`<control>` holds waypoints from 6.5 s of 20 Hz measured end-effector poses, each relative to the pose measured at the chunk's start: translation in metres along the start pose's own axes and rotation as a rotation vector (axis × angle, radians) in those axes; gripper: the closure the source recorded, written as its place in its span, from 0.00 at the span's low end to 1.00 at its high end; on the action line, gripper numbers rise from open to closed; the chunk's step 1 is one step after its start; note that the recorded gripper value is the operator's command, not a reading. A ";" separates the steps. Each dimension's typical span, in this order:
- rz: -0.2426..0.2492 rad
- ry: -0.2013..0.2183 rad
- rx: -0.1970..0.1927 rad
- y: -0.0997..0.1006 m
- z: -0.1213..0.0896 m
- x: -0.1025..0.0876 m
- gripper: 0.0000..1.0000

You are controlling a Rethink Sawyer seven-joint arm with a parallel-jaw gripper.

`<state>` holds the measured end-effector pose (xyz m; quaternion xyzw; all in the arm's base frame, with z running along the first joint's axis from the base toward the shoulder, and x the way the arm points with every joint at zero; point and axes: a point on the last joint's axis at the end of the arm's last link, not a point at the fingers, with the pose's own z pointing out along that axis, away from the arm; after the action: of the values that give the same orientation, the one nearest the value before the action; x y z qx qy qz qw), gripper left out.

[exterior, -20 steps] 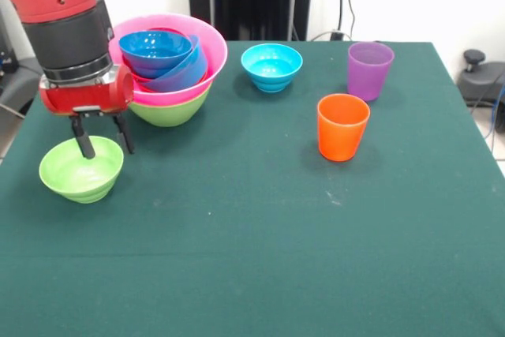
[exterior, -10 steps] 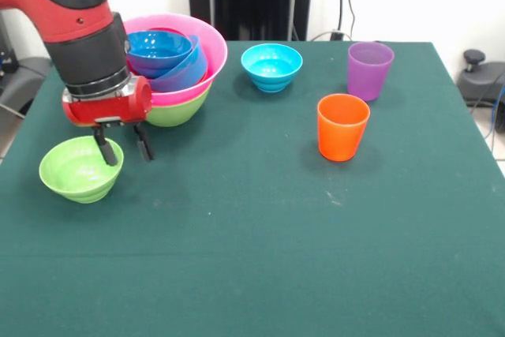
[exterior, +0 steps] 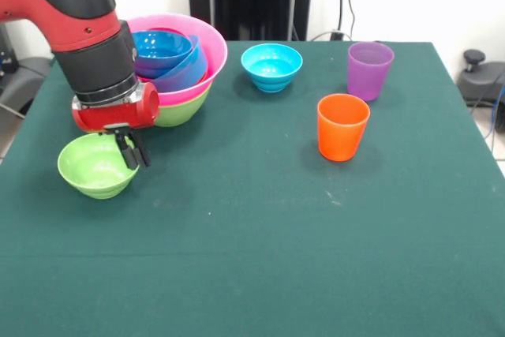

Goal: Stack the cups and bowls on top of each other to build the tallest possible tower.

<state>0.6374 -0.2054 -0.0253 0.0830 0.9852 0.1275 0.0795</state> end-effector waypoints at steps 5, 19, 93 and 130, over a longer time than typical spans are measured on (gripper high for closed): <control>0.000 -0.029 0.001 0.000 0.000 -0.004 1.00; -0.038 -0.040 0.061 0.010 -0.062 -0.016 1.00; 0.053 0.045 0.148 0.133 -0.198 0.129 0.00; 0.099 0.052 0.220 0.241 -0.111 0.116 0.00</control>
<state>0.5397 0.0194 0.1283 0.1366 0.9896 0.0246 0.0381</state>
